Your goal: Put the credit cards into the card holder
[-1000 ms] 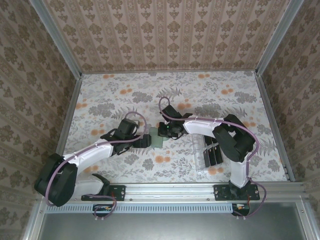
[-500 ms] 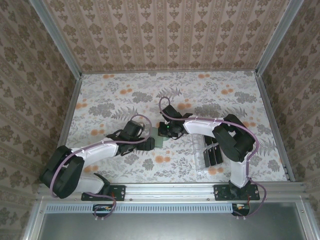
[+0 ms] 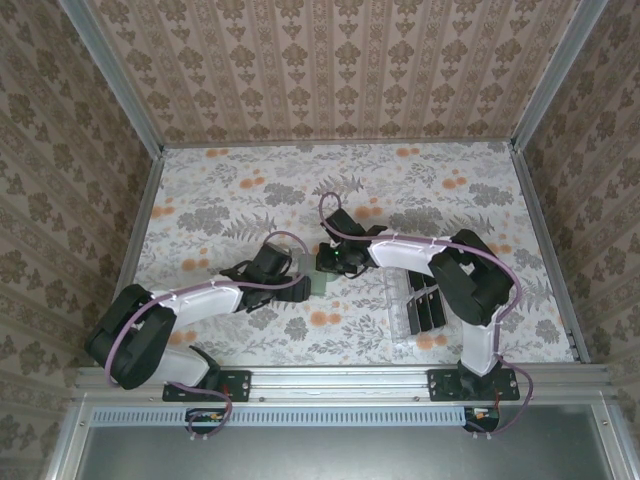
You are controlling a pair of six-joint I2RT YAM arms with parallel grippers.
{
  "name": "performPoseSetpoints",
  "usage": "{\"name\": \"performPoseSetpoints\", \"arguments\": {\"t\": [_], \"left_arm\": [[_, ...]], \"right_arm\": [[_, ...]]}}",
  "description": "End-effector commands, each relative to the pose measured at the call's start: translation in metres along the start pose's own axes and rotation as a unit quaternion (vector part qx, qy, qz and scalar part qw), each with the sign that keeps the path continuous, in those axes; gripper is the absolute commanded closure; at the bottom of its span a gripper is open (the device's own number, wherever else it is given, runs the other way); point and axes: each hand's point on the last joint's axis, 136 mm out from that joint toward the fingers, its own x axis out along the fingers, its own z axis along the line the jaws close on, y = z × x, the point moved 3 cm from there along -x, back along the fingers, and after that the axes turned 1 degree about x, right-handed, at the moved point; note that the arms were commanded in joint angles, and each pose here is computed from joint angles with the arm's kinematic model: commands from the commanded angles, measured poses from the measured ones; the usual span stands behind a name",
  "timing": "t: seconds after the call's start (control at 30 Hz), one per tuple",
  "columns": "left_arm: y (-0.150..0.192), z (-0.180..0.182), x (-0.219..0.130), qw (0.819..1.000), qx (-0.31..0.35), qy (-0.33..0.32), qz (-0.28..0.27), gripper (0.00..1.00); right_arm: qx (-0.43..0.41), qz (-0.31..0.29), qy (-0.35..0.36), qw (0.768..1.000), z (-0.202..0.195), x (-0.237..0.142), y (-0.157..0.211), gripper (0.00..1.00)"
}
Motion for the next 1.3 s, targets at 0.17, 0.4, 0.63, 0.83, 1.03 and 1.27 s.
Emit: {"name": "performPoseSetpoints", "arguments": {"t": [0.17,0.4,0.63,0.83,1.03,1.27], "left_arm": [[0.025,0.017,0.013,0.998,-0.019,-0.041,0.037,0.00],[0.027,0.017,0.015,0.998,-0.022,-0.044,0.039,0.00],[0.028,0.018,0.016,0.998,-0.022,-0.045,0.041,0.00],[0.029,0.019,0.016,0.998,-0.023,-0.046,0.043,0.00],[0.029,0.019,0.016,0.998,-0.023,-0.047,0.042,0.00],[0.030,0.019,0.016,0.998,-0.023,-0.047,0.042,0.00]], "right_arm": [[-0.010,-0.043,0.069,0.997,-0.019,-0.050,-0.003,0.68],[-0.010,-0.029,0.113,0.993,-0.039,-0.046,0.008,0.65],[-0.011,-0.015,0.103,0.994,-0.037,-0.037,0.014,0.66],[-0.011,-0.007,0.103,0.995,-0.039,-0.030,0.017,0.68],[-0.012,-0.004,0.106,0.994,-0.041,-0.026,0.018,0.76],[-0.011,-0.002,0.097,0.995,-0.039,-0.026,0.019,0.91]]}}
